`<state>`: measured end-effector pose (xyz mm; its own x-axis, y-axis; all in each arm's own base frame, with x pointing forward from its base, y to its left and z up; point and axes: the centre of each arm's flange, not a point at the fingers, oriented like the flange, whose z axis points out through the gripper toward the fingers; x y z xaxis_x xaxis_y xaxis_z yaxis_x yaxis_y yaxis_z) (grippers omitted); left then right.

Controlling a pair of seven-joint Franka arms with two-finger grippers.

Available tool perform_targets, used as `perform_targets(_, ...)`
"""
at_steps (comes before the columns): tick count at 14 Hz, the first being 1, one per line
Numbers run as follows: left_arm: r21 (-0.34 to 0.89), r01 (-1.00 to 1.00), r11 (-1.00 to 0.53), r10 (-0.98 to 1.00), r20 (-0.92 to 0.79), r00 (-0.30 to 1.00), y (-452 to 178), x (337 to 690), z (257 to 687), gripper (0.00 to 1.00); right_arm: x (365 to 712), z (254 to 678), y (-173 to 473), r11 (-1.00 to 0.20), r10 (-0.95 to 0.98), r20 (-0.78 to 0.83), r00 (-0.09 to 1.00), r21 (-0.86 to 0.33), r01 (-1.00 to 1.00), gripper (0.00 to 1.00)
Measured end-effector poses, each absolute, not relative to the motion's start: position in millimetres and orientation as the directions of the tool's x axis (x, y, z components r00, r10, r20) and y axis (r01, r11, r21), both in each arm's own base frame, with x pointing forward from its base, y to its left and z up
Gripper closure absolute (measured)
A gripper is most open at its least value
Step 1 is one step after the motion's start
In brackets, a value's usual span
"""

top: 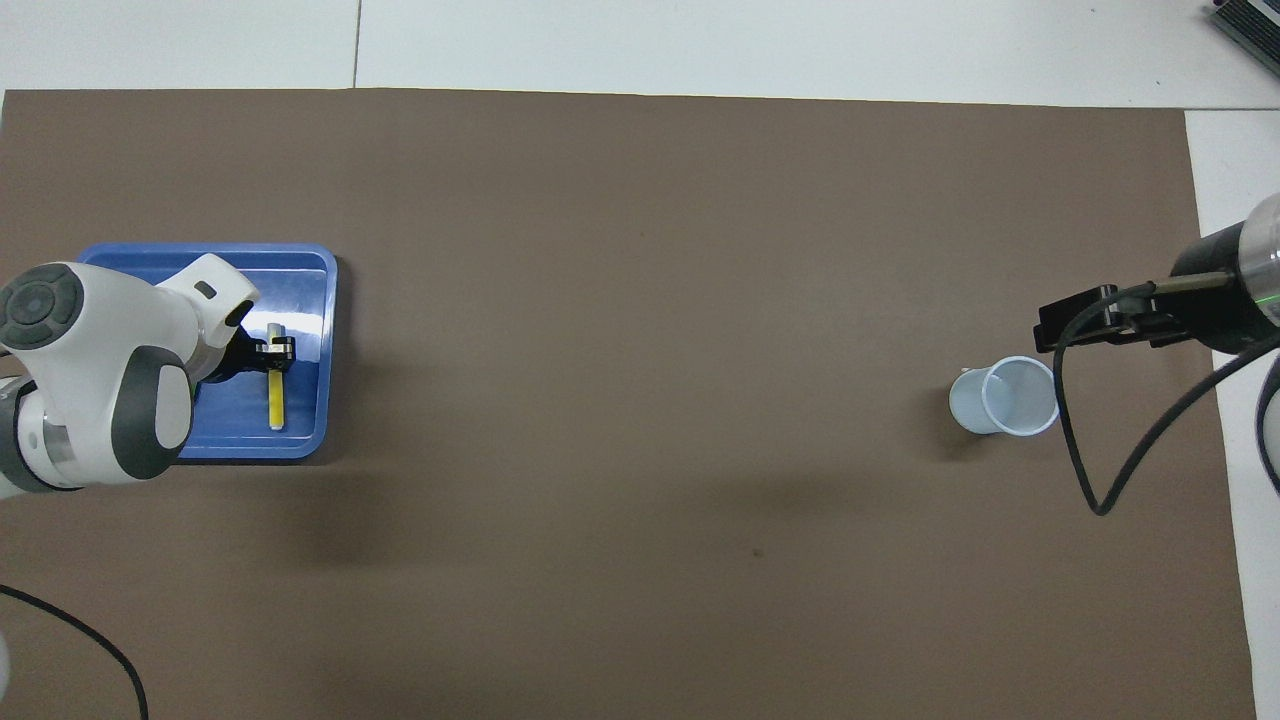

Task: Transfer and insert pens with both arms
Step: 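Reach the left gripper over the tray and grasp the yellow pen, then lift the yellow pen with the left gripper while the right gripper approaches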

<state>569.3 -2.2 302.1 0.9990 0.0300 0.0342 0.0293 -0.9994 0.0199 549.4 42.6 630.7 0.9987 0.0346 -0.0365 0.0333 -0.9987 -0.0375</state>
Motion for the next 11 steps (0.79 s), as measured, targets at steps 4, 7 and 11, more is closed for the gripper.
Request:
perform_targets(4, 0.021, 0.033, -0.999, 0.033, 0.012, 0.999, -5, 572, 308, 0.83, 549, 631, 43, -0.999, 0.035, -0.036, 0.999, -0.038, 0.033, 0.00)
perform_targets(7, 0.021, 0.076, -0.997, 0.075, -0.025, 0.997, -16, 587, 341, 0.83, 549, 631, 43, -0.999, 0.035, -0.036, 0.999, -0.038, 0.033, 0.00)
perform_targets(11, 0.063, 0.214, -0.975, 0.212, -0.041, 0.976, -47, 598, 380, 0.83, 549, 631, 43, -0.999, 0.035, -0.037, 0.999, -0.038, 0.033, 0.00)
